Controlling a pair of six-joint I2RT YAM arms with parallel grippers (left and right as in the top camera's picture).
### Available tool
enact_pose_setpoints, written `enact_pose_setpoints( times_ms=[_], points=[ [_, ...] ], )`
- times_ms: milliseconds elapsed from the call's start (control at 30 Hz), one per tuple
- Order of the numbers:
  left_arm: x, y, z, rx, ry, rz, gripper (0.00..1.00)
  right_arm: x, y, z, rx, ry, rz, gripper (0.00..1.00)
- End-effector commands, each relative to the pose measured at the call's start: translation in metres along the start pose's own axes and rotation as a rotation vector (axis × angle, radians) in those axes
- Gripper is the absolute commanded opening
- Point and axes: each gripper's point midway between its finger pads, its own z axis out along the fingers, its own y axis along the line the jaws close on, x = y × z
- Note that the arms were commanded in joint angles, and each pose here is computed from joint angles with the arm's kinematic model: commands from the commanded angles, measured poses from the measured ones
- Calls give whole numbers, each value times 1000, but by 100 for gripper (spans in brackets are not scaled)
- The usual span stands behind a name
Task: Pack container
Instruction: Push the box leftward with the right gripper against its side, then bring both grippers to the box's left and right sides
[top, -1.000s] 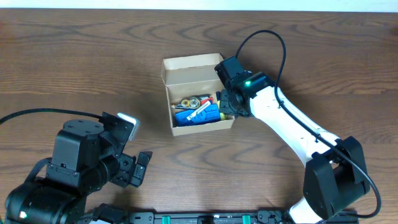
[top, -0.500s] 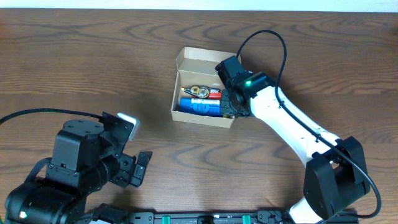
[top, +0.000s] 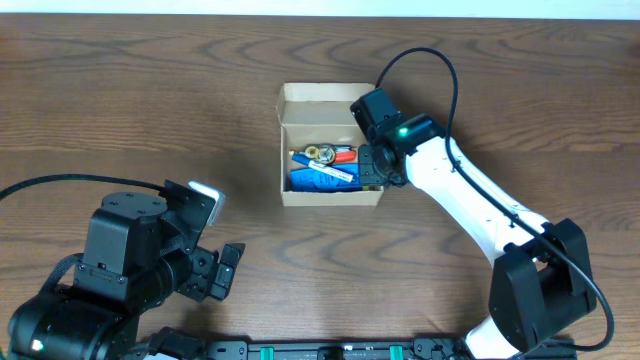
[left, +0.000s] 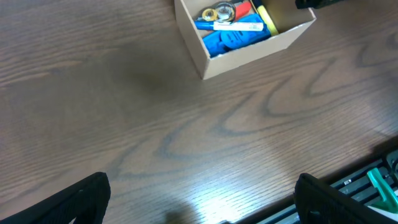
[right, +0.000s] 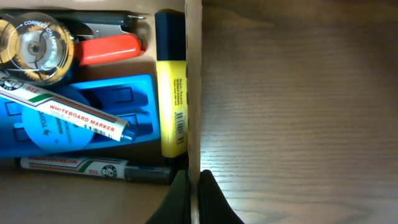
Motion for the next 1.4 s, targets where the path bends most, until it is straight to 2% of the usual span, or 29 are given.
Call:
enact_pose_setpoints(
  times_ms=[0, 233, 267, 300, 333, 367, 433, 633, 900, 1033, 1167, 1367],
  points=[
    [-3, -2, -3, 8, -11, 5, 95, 2, -15, 5, 39, 23, -68, 1],
    [-3, -2, -3, 8, -11, 5, 95, 3, -16, 5, 35, 30, -81, 1],
    [-3, -2, -3, 8, -11, 5, 95, 3, -16, 5, 31, 32, -82, 6],
    [-3, -2, -3, 8, -11, 5, 95, 4, -14, 5, 20, 36, -81, 26],
    [-3, -2, -3, 8, -11, 5, 95, 5, -11, 5, 7, 40, -80, 53],
    [-3, -2, -3, 8, -11, 5, 95, 6, -8, 5, -12, 46, -79, 60],
    [-3, -2, -3, 8, -11, 5, 95, 7, -3, 4, -43, 57, -78, 99],
    [-3, -2, -3, 8, -11, 5, 95, -3, 11, -30, -137, 24, -61, 99],
    [-3, -2, -3, 8, -11, 6, 95, -30, 11, -125, -248, -222, -45, 99],
    [-2, 14, -4, -85, -7, 31, 95, -28, 4, -160, -280, -314, -43, 99],
    [-2, 16, -4, -94, -6, 31, 95, -25, -2, -177, -282, -361, -75, 99],
    [-5, 15, -4, -88, -16, 31, 95, -14, -6, -165, -250, -305, -101, 99]
  ],
)
